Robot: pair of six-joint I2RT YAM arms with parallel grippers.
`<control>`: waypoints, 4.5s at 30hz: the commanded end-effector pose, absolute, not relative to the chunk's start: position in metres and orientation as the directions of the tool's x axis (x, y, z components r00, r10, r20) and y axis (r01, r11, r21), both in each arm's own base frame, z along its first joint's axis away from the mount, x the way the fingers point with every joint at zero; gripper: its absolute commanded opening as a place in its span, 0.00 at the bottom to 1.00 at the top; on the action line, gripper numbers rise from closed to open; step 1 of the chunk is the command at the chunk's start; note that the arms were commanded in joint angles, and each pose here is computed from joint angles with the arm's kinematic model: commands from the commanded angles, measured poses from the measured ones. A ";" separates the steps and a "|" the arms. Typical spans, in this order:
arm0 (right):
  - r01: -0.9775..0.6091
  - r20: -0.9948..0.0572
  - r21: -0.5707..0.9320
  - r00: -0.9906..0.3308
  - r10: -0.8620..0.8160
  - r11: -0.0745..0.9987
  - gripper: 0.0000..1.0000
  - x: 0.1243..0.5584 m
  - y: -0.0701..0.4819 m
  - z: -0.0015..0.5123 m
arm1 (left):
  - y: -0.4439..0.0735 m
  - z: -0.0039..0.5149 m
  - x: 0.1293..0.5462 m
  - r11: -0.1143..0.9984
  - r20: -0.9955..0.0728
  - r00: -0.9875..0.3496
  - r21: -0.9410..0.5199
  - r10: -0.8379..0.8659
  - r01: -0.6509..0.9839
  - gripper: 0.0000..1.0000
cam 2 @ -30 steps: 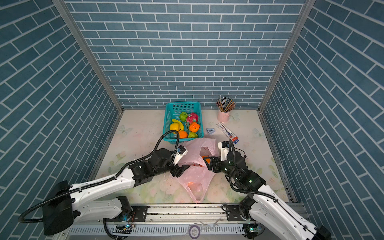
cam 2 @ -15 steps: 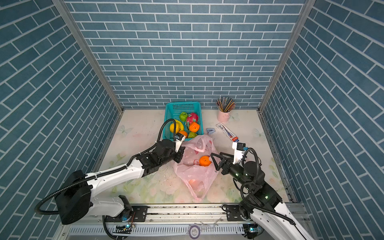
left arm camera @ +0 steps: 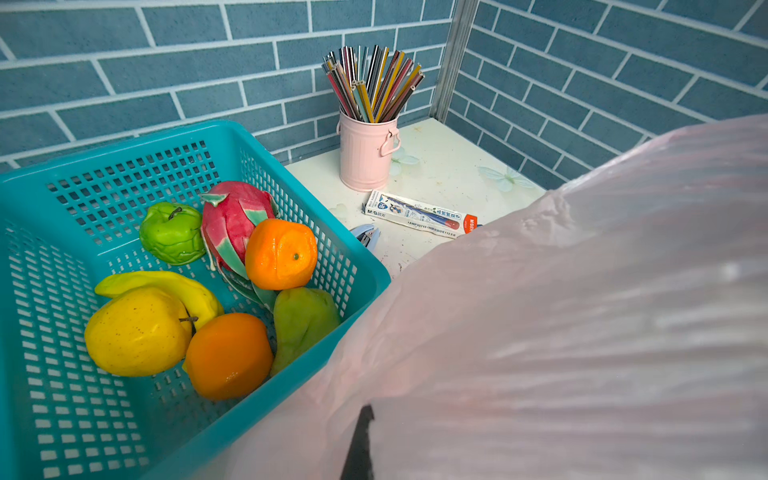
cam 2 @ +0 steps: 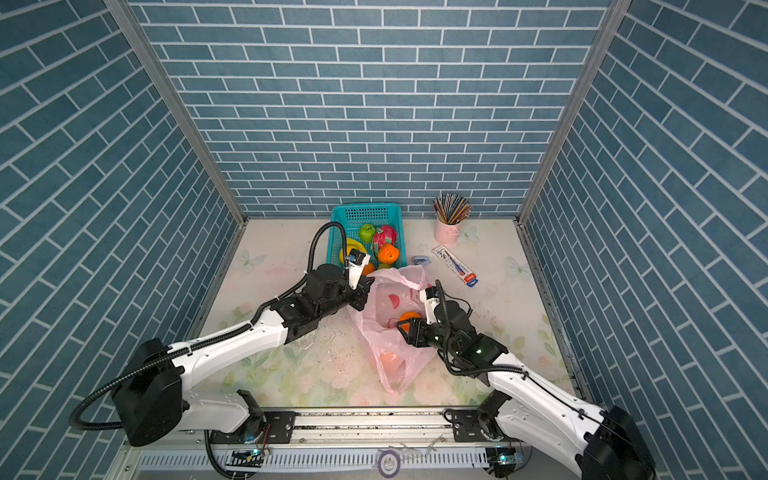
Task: Untie the knot of the plastic bag and take out the fruit
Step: 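Hold the pink bag rim open with the left gripper while the right reaches inside, then grasp the orange inside the pink bag with the right gripper, then lift the orange out of the bag with the right gripper toward the basket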
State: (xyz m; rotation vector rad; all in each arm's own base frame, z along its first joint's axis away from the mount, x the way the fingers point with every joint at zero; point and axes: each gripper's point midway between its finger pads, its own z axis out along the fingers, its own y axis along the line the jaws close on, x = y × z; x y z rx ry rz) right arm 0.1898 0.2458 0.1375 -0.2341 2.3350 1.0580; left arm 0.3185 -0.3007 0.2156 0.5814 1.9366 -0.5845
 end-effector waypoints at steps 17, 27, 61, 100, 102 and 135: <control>-0.583 -0.550 0.734 -0.811 -0.199 0.347 0.53 0.094 0.362 0.131 | -0.329 0.270 0.345 0.662 -0.927 -0.374 -0.288 -0.012 0.693 0.43; -0.572 -0.696 0.568 -0.718 -0.026 0.591 0.69 0.144 0.318 0.162 | -0.279 0.265 0.306 0.741 -0.914 -0.405 -0.262 0.015 0.618 0.76; -0.085 -0.452 0.545 -0.868 0.207 0.834 0.65 0.149 0.234 0.093 | -0.254 0.060 0.162 0.795 -0.522 -0.772 -0.260 0.362 0.549 0.57; 0.020 -0.537 0.311 -0.821 0.193 0.950 0.56 0.223 0.246 0.061 | -0.262 0.087 0.181 0.783 -0.654 -0.696 -0.252 0.295 0.569 0.59; 0.005 -0.542 0.334 -0.817 0.196 0.942 0.56 0.223 0.248 0.070 | -0.267 0.097 0.184 0.773 -0.681 -0.677 -0.257 0.281 0.579 0.66; -0.454 -0.680 0.575 -0.728 0.089 0.681 0.51 0.180 0.287 0.218 | -0.299 0.312 0.261 0.676 -0.932 -0.361 -0.286 -0.032 0.679 0.80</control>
